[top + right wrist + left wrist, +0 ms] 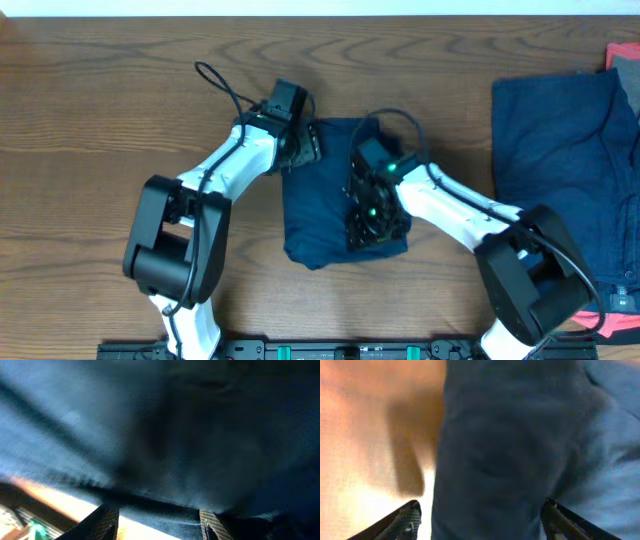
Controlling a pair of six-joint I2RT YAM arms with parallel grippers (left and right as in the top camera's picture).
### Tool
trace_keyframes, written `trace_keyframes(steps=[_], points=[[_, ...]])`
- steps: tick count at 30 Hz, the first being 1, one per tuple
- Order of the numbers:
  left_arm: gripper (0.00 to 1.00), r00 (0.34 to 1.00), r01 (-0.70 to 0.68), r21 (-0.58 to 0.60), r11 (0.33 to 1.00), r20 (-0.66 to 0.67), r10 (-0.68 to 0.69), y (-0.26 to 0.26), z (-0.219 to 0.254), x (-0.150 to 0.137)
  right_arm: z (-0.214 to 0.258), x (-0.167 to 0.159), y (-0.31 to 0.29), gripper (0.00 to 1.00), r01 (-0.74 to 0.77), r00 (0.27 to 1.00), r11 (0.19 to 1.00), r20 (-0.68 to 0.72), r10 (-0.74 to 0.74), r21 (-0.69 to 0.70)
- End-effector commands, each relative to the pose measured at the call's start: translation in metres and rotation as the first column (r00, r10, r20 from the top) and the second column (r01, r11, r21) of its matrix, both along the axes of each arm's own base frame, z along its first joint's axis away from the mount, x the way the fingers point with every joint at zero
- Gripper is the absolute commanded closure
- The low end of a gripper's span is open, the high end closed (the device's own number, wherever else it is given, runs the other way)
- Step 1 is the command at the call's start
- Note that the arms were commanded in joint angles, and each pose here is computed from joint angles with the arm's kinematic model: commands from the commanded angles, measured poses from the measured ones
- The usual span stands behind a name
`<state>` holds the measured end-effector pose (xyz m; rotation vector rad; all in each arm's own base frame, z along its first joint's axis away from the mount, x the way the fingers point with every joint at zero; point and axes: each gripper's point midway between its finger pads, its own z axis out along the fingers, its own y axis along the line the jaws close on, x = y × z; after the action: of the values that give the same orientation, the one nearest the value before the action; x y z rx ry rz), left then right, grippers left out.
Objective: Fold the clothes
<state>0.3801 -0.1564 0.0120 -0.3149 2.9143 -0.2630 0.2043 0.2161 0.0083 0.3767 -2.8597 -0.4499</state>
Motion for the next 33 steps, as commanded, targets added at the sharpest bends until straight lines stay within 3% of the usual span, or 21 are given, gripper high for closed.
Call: trace_keyframes(steps=[1, 8, 13, 16, 19, 23, 24, 26, 29, 33], points=[[0.23, 0.995, 0.010, 0.063, 0.998, -0.104, -0.004, 0.013, -0.016, -0.020, -0.020, 0.004, -0.038, 0.47, 0.083, 0.996, 0.978, 0.037, -0.077, -0.190], [0.24, 0.910, 0.047, 0.162, 0.986, -0.414, 0.025, 0.039, -0.022, -0.098, -0.022, 0.085, -0.097, 0.36, 0.270, 0.927, 0.911, 0.339, -0.158, -0.313], [0.24, 0.787, 0.036, 0.095, 0.995, -0.617, 0.030, 0.032, -0.004, -0.150, 0.002, 0.158, -0.093, 0.33, 0.300, 0.836, 0.944, 0.514, -0.190, -0.138], [0.24, 0.769, 0.020, 0.066, 0.998, -0.639, 0.027, 0.028, 0.007, -0.158, 0.021, 0.177, -0.079, 0.30, 0.263, 0.823, 0.964, 0.533, -0.197, -0.048], [0.24, 0.819, 0.015, 0.037, 0.999, -0.573, 0.009, 0.024, 0.022, -0.147, 0.030, 0.180, -0.070, 0.27, 0.245, 0.827, 0.969, 0.526, -0.198, -0.020], [0.21, 0.932, 0.024, -0.001, 1.000, -0.361, -0.023, 0.022, 0.053, -0.115, 0.027, 0.169, -0.070, 0.22, 0.235, 0.850, 0.971, 0.494, -0.182, -0.047], [0.18, 0.959, 0.032, 0.008, 0.999, -0.284, -0.029, 0.024, 0.062, -0.103, 0.026, 0.166, -0.071, 0.21, 0.235, 0.856, 0.970, 0.484, -0.180, -0.054], [0.02, 0.991, 0.049, 0.039, 0.998, -0.128, -0.043, 0.029, 0.078, -0.078, 0.024, 0.160, -0.074, 0.19, 0.234, 0.869, 0.970, 0.462, -0.176, -0.070], [0.02, 0.994, 0.105, 0.066, 0.992, 0.028, -0.107, 0.030, 0.095, -0.051, 0.022, 0.154, -0.076, 0.17, 0.232, 0.881, 0.969, 0.441, -0.172, -0.085], [0.02, 0.990, 0.125, 0.074, 0.989, 0.060, -0.130, 0.034, 0.089, -0.036, 0.021, 0.150, -0.077, 0.15, 0.231, 0.889, 0.968, 0.426, -0.170, -0.096]])
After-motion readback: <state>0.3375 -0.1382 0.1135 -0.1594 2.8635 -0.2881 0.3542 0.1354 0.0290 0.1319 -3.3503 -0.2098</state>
